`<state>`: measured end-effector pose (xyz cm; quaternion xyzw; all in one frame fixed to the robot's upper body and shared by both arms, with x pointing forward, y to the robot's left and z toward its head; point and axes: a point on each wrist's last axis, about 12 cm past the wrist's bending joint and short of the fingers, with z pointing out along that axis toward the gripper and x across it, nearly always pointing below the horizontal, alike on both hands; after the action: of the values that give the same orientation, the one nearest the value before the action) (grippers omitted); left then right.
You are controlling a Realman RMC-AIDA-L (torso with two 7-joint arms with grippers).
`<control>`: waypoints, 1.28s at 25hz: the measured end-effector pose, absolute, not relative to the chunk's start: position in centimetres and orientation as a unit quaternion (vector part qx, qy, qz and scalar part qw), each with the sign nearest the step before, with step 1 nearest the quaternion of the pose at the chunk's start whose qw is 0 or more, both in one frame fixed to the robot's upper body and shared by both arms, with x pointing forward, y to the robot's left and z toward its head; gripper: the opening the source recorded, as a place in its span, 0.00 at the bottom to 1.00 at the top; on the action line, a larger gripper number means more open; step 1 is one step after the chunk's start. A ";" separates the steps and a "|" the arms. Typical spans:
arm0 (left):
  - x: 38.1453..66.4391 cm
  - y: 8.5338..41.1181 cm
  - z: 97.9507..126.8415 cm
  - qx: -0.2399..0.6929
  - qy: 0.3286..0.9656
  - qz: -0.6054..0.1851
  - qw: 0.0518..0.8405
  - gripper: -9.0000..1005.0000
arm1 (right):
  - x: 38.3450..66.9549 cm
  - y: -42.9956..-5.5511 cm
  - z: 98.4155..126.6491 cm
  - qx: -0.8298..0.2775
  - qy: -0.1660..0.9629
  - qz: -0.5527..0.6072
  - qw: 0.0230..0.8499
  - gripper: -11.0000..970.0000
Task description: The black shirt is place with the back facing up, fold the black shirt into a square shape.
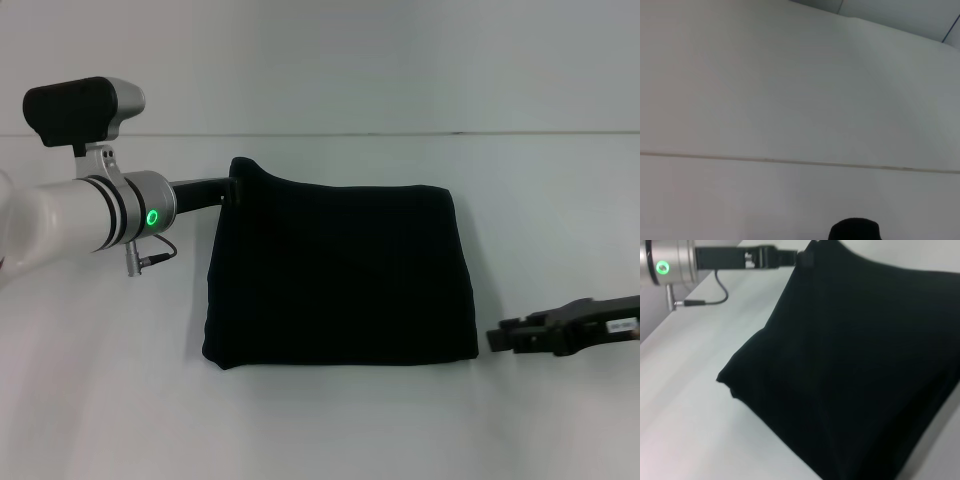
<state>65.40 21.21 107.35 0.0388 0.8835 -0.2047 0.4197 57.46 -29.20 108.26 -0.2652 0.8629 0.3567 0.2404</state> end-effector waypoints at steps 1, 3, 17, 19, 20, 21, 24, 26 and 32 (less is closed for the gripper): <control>65.4 21.2 107.3 0.039 0.884 -0.205 0.420 0.09 | 57.5 -29.6 108.3 -0.261 0.864 0.355 0.244 0.16; 65.4 21.2 107.3 0.038 0.883 -0.205 0.420 0.09 | 57.5 -30.4 108.5 -0.251 0.865 0.353 0.255 0.26; 65.4 21.5 107.4 0.024 0.881 -0.211 0.423 0.10 | 58.1 -30.9 109.4 -0.234 0.855 0.352 0.300 0.70; 65.4 21.6 107.6 0.025 0.879 -0.214 0.425 0.10 | 58.2 -30.7 109.5 -0.237 0.851 0.355 0.306 0.71; 65.5 21.8 107.8 0.024 0.878 -0.214 0.428 0.10 | 58.2 -30.5 109.6 -0.238 0.847 0.358 0.313 0.71; 65.5 22.0 107.9 0.023 0.877 -0.213 0.431 0.10 | 58.3 -30.5 109.7 -0.239 0.843 0.360 0.320 0.71; 65.7 23.5 108.6 0.012 0.870 -0.205 0.448 0.10 | 58.6 -30.4 110.2 -0.236 0.826 0.369 0.354 0.71; 65.7 24.4 108.9 0.006 0.867 -0.207 0.453 0.17 | 58.9 -30.7 110.7 -0.227 0.813 0.373 0.385 0.72; 65.0 27.1 109.8 -0.006 0.858 -0.223 0.463 0.36 | 60.0 -30.7 112.3 -0.226 0.790 0.369 0.434 0.77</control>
<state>65.01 27.12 109.83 -0.0062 0.8577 -0.2226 0.4633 60.04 -30.72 112.28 -0.2257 0.7899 0.3693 0.4343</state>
